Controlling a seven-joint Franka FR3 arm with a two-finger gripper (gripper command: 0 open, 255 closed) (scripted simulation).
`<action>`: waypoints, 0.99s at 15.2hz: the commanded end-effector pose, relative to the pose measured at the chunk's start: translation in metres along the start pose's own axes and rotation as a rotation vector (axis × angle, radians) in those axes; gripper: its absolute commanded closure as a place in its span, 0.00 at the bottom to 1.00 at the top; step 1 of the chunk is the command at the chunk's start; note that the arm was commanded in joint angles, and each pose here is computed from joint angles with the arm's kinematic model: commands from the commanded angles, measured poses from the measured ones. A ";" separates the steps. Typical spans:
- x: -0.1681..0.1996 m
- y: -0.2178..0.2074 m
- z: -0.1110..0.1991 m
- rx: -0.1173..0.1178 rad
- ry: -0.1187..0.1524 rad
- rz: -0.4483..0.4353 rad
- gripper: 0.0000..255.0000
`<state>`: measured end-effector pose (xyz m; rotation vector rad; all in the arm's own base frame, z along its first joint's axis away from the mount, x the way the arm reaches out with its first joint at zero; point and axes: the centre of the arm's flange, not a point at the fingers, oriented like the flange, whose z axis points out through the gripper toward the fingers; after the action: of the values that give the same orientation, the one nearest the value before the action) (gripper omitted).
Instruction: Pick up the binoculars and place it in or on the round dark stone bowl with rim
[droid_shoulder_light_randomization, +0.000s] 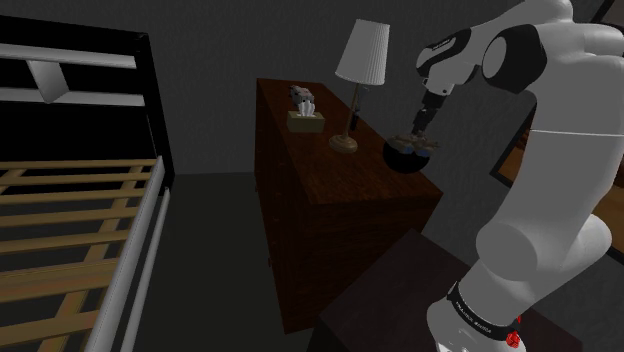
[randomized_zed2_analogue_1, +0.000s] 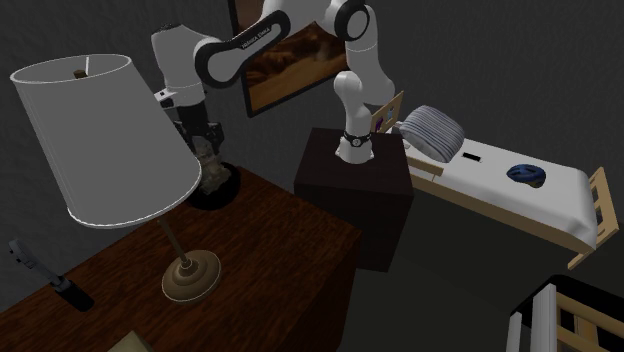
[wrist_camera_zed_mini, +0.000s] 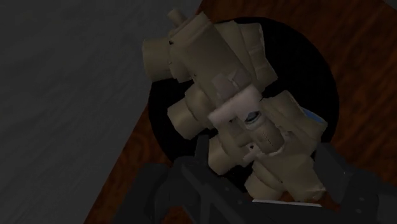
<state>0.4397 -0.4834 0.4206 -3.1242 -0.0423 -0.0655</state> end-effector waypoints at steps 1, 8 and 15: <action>0.000 0.000 0.001 0.002 -0.002 0.000 0.00; 0.000 -0.001 -0.049 0.002 -0.002 0.000 0.00; 0.000 -0.001 -0.049 0.002 -0.002 0.000 0.00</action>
<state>0.4381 -0.4830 0.4697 -3.1229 -0.0424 -0.0627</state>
